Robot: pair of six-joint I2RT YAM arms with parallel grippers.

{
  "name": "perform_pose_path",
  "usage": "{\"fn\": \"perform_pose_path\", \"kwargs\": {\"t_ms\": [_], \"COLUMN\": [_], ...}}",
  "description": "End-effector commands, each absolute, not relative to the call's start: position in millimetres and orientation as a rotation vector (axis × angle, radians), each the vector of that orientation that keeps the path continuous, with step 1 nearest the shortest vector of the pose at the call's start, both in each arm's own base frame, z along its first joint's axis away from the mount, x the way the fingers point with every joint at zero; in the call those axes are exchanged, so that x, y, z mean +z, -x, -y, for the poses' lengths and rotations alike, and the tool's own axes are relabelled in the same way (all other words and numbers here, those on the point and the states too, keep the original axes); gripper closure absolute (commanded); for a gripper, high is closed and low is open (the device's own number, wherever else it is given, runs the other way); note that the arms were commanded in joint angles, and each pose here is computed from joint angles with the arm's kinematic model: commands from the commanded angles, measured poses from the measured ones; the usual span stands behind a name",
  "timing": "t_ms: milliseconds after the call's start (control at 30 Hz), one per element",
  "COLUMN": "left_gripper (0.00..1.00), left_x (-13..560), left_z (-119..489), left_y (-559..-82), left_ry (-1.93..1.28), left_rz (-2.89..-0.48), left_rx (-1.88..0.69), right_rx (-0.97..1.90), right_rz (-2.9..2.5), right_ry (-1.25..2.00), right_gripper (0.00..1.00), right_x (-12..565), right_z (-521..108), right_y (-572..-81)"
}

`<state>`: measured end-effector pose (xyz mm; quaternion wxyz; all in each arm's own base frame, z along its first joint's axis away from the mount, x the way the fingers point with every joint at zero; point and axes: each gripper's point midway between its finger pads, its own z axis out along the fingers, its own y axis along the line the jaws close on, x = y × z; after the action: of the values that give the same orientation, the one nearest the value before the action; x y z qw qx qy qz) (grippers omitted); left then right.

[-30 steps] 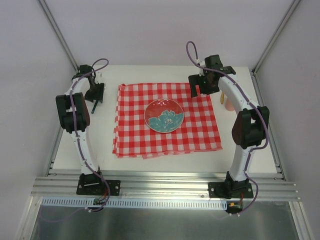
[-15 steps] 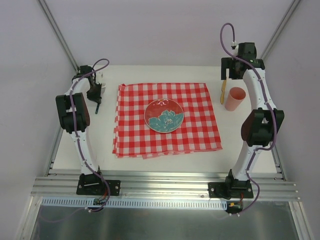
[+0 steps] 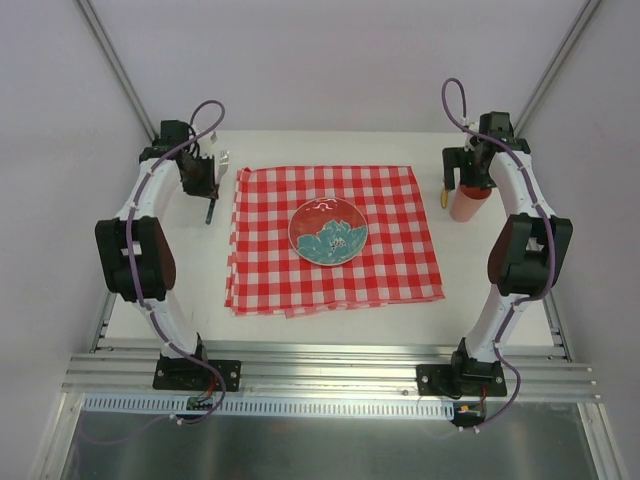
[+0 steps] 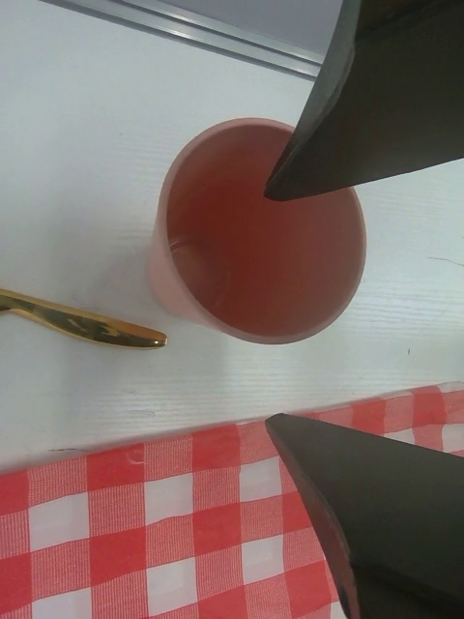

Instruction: Set the dinner table for one person

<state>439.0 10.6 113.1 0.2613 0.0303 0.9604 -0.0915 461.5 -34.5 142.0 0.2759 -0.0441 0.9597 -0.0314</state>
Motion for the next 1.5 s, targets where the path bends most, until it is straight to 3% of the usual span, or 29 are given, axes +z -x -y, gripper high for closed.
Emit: {"fn": "perform_pose_path", "kwargs": {"t_ms": [0, 67, 133, 233, 267, 333, 367, 400, 933, 1467], "left_gripper": [1.00, 1.00, 1.00, 1.00, 1.00, 1.00, 1.00, 1.00, 1.00, 1.00], "left_x": [142, 138, 135, 127, 123, 117, 116, 117, 79, 26], "left_z": [45, 50, 67, 71, 72, 75, 76, 78, 121, 125], "left_y": [-413, -404, -395, -382, -379, -367, -363, -360, -305, -322], "left_ry": [-0.170, -0.177, -0.218, -0.208, -0.199, -0.193, -0.188, -0.186, -0.040, -0.006], "left_rz": [-2.563, -2.581, -2.595, -2.623, -2.635, -2.656, -2.662, -2.659, -2.822, -2.918], "left_rx": [-0.378, -0.385, -0.394, -0.434, -0.440, -0.476, -0.486, -0.493, -0.621, -0.581], "right_rx": [-0.051, -0.047, -0.028, 0.022, 0.022, 0.005, 0.004, -0.004, 0.011, 0.128], "right_rz": [-2.515, -2.523, -2.523, -2.519, -2.524, -2.526, -2.531, -2.533, -2.423, -2.325], "right_ry": [0.164, 0.176, 0.184, 0.210, 0.215, 0.240, 0.253, 0.259, 0.328, 0.445], "right_gripper": [0.02, 0.03, 0.10, 0.41, 0.62, 0.80, 0.97, 0.99, 0.99, 0.99], "right_x": [166, 160, 157, 155, 153, 151, 149, 149, 197, 227], "right_z": [29, 29, 27, 19, 18, 17, 15, 15, -18, -92], "right_y": [-463, -465, -471, -477, -477, -478, -477, -477, -480, -502]}}
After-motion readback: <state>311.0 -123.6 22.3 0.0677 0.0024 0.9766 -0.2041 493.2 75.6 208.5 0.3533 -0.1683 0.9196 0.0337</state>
